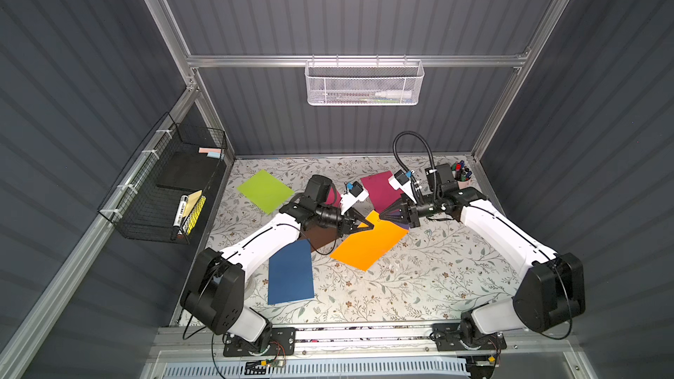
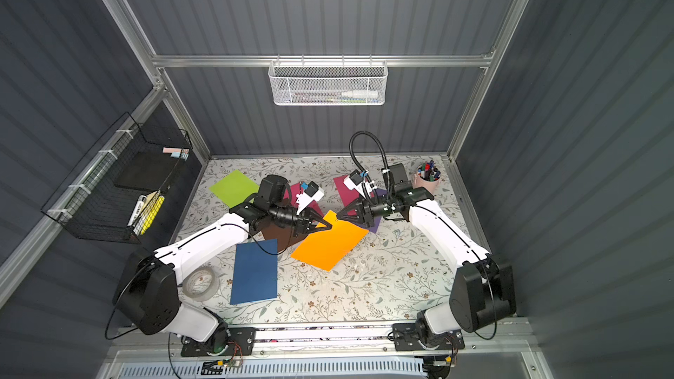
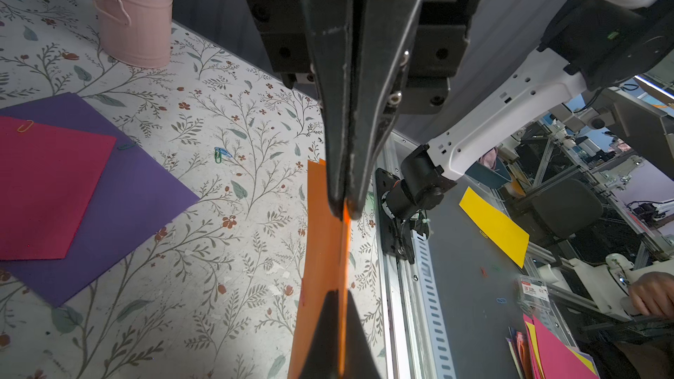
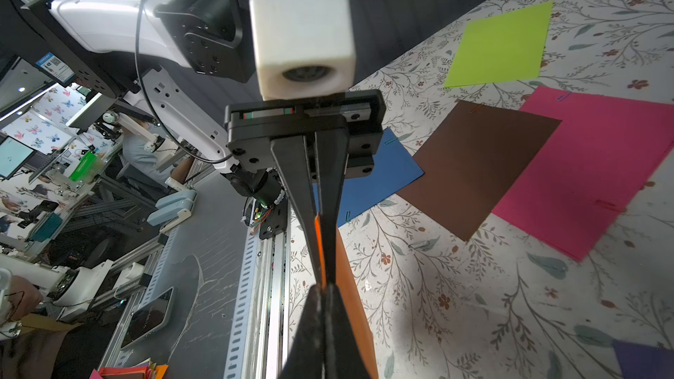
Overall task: Unclip the paperclips from the documents
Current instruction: Remove the paper clip from the document, then place the paper clip at the center of the board, then adjust the document.
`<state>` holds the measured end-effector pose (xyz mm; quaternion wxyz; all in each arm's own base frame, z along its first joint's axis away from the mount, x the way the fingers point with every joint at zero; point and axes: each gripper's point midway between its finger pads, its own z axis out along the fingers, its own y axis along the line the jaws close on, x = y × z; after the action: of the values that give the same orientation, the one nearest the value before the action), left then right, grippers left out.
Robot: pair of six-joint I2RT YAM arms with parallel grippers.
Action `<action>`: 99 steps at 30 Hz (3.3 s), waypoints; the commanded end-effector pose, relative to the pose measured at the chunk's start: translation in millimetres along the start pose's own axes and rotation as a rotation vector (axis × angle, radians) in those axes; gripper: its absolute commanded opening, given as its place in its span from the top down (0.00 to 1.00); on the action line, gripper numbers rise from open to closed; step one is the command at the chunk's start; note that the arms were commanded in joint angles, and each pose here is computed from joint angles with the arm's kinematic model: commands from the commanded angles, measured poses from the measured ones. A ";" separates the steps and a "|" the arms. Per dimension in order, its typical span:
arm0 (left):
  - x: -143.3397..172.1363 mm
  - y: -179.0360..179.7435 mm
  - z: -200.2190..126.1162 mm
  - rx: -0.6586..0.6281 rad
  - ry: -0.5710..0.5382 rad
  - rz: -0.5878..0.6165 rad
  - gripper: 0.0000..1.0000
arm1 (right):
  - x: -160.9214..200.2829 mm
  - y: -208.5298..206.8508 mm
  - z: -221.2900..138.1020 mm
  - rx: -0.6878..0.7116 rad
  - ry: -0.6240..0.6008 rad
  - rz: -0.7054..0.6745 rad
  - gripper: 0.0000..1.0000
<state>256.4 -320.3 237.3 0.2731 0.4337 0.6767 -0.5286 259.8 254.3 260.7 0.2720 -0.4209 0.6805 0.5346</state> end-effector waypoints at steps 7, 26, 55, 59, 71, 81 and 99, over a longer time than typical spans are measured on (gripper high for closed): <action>18.2 12.4 5.7 -0.030 0.046 -0.050 1.00 | -9.0 5.0 -12.6 0.017 -0.033 -0.049 0.96; 22.3 19.2 7.0 -0.055 0.056 -0.067 1.00 | -11.3 -0.9 -20.3 0.056 -0.044 -0.041 0.94; -13.7 9.0 -5.4 -0.104 -0.007 0.003 1.00 | 136.5 -123.7 -104.9 0.867 -0.049 0.729 1.00; -24.1 6.1 -7.9 -0.103 -0.040 0.027 1.00 | 180.0 -131.0 -110.7 0.961 0.049 0.871 1.00; -44.2 -6.5 -18.8 -0.097 -0.100 0.072 1.00 | 193.5 -156.7 -140.8 1.145 0.170 0.969 0.49; -66.7 -18.9 -35.3 -0.043 -0.182 0.109 1.00 | 75.7 -75.0 -78.3 0.528 -0.211 0.346 0.22; -77.5 -39.5 -39.9 0.088 -0.201 0.154 1.00 | 8.0 2.5 -42.0 0.162 -0.347 -0.091 0.27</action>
<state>267.8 -309.7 316.7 0.3539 0.4282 0.6093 -0.5658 260.9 206.0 240.7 0.4216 -0.2908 0.6874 0.5150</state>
